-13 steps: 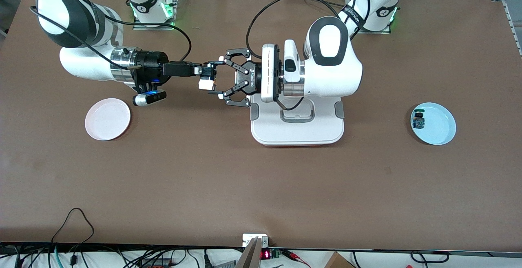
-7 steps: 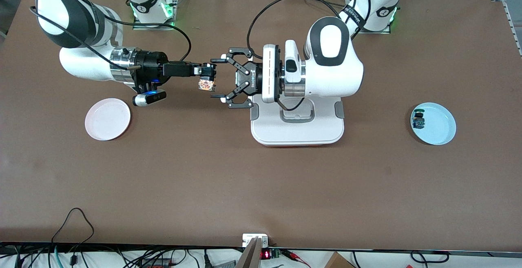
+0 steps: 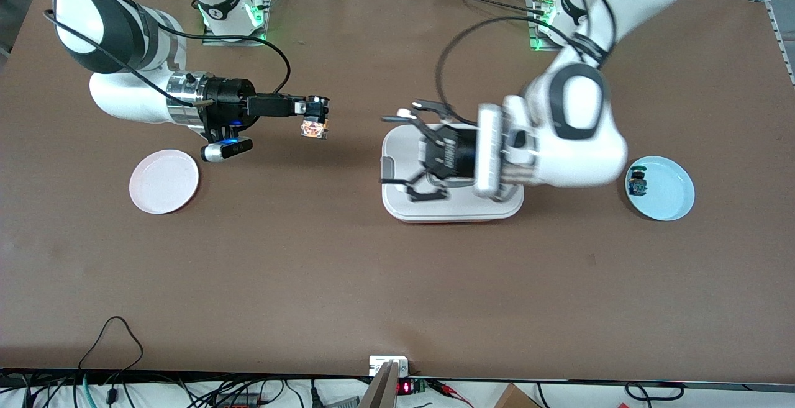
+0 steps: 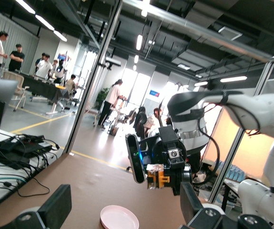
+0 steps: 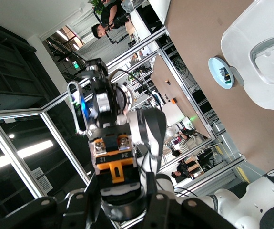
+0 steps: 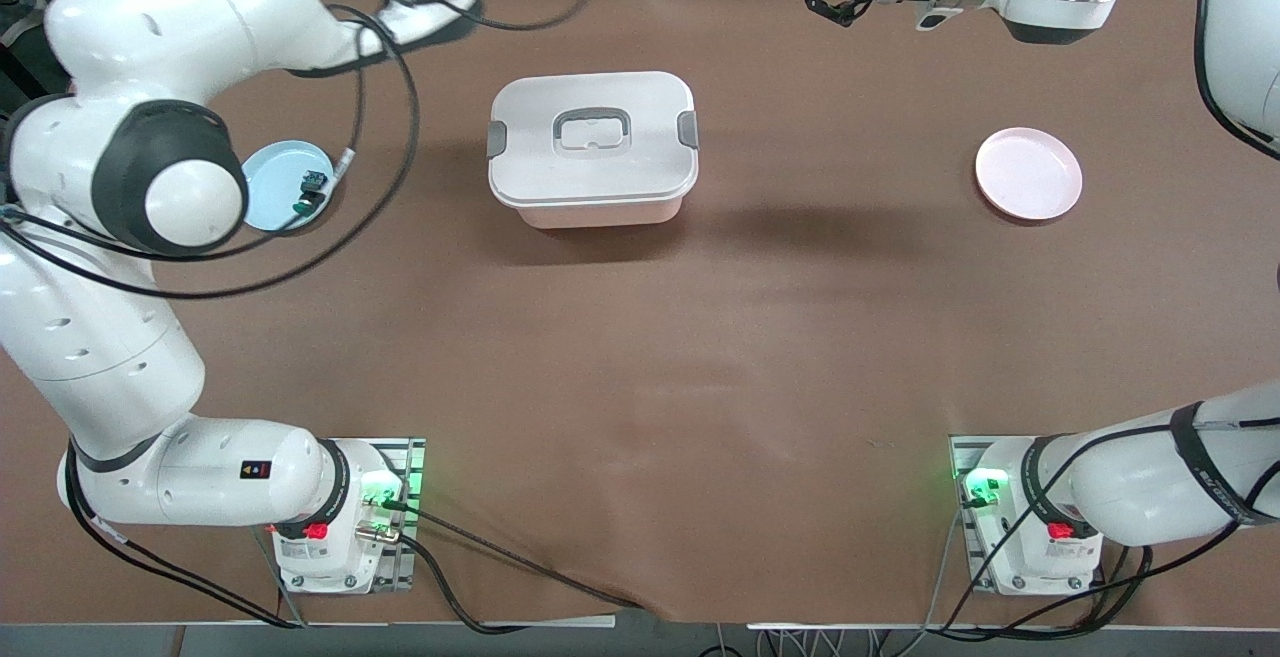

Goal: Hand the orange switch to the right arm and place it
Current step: 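Open the left gripper and withdraw it while the right gripper holds the switch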

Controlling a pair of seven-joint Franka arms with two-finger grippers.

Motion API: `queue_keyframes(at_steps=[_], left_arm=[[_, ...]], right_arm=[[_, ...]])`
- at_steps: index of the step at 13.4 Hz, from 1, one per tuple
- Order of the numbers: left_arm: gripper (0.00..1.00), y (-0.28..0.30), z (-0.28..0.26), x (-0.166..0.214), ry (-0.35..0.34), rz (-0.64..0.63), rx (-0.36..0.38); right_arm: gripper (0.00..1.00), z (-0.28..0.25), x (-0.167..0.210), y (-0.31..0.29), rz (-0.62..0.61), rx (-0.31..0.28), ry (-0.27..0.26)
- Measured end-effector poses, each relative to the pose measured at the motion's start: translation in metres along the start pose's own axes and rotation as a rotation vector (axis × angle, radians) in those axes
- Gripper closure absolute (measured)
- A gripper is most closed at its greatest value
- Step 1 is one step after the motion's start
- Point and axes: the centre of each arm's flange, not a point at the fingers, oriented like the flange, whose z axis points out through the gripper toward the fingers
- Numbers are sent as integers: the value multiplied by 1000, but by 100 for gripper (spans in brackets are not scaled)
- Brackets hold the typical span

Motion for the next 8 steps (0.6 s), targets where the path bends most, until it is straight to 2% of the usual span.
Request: queue_keyframes(at_steps=[2, 4, 6, 8], left_arm=[[0, -30, -103, -8, -12, -1, 20], [0, -54, -193, -33, 25, -31, 44], [0, -70, -271, -56, 8, -27, 79], [0, -77, -337, -61, -34, -9, 161]], right_arm=[[60, -10, 2, -3, -2, 8, -15], [60, -32, 7, -1, -10, -22, -39], [60, -58, 12, 5, -29, -96, -63], [60, -87, 16, 16, -85, -220, -97]])
